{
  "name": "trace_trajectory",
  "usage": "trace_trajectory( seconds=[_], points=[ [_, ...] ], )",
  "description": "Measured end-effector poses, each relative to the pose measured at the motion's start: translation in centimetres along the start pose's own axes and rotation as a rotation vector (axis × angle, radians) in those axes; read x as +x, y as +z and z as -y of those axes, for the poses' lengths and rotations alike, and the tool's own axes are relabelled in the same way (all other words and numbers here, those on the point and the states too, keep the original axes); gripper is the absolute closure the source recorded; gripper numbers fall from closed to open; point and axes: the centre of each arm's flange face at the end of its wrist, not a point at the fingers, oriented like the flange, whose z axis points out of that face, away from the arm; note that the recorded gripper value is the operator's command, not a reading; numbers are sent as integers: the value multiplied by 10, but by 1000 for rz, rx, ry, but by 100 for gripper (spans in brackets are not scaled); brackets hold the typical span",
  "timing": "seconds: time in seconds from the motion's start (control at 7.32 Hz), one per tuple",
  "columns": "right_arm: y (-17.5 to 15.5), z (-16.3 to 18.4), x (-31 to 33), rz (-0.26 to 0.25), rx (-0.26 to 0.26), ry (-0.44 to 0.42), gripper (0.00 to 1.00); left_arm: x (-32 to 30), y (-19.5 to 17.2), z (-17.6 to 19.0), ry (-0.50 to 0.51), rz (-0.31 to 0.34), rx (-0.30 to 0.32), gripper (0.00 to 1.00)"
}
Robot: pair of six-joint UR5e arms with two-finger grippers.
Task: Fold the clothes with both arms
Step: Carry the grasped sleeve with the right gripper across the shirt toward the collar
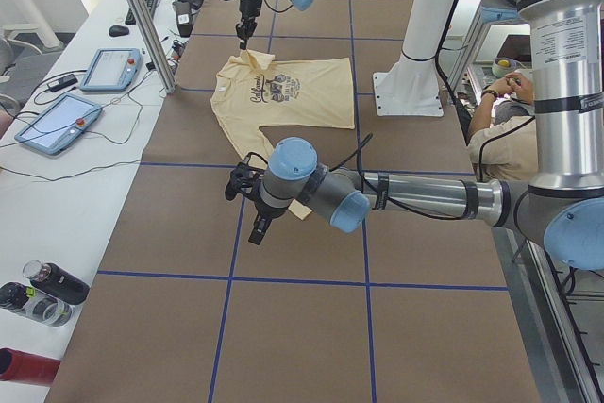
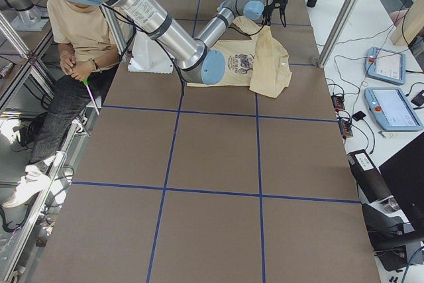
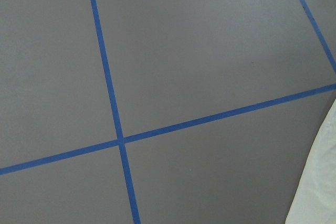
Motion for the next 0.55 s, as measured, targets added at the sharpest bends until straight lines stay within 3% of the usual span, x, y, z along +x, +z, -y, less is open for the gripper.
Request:
trace_trajectory(
  seconds=[0.55],
  points=[
    [74, -59, -34, 5, 39, -56, 100, 0, 0, 0, 0, 1, 0, 0]
  ],
)
